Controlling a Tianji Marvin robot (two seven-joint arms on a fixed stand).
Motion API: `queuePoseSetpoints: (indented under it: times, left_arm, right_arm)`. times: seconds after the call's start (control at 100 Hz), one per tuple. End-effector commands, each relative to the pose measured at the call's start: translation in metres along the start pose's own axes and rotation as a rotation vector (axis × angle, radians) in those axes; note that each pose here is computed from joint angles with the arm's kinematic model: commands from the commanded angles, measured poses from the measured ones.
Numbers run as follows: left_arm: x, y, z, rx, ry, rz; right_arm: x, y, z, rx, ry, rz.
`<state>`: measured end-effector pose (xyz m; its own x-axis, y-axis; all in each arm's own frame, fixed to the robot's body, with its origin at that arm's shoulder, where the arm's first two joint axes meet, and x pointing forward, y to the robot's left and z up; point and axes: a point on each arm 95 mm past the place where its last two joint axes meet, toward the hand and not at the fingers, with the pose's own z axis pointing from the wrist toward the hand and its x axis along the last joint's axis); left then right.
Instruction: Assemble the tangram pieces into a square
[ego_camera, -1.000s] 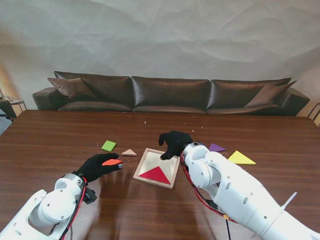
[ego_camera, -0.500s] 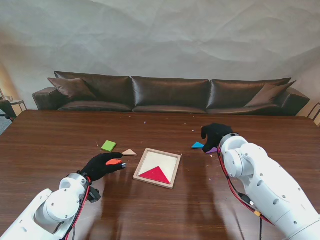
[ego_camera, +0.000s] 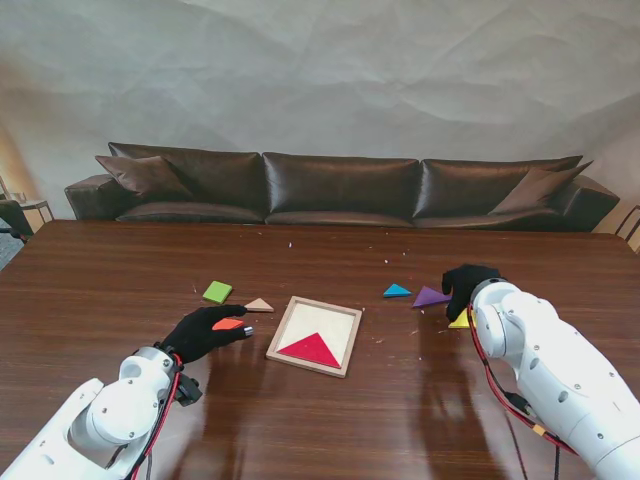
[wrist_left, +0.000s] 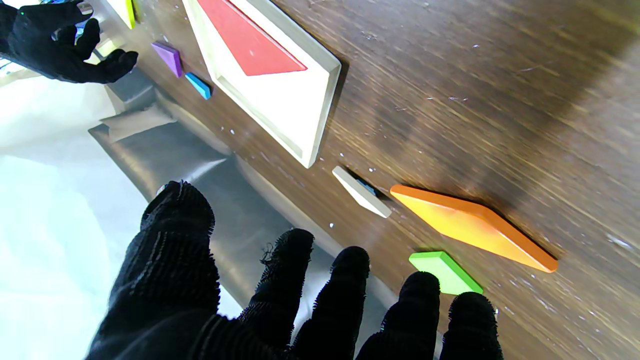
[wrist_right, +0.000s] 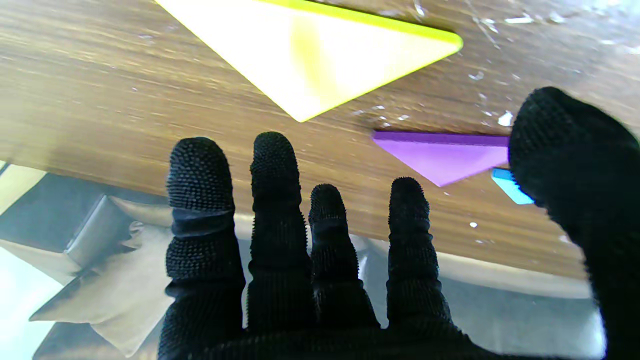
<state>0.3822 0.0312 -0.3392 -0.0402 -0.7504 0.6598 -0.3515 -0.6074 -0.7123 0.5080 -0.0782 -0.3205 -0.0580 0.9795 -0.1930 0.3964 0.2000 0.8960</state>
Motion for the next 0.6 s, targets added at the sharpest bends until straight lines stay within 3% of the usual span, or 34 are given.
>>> queuePoseSetpoints:
  times: [0.0,0.59]
  left_arm:
    - [0.001,0.003,-0.001,-0.02,0.001,-0.002]
    - [0.002,0.005,-0.001,-0.031,-0.002,-0.002]
  right_arm:
    - [-0.009,-0.007,0.001,0.028,-0.024,-0.009]
    - [-0.032,-0.031,0.012,0.07,-0.094,0.004]
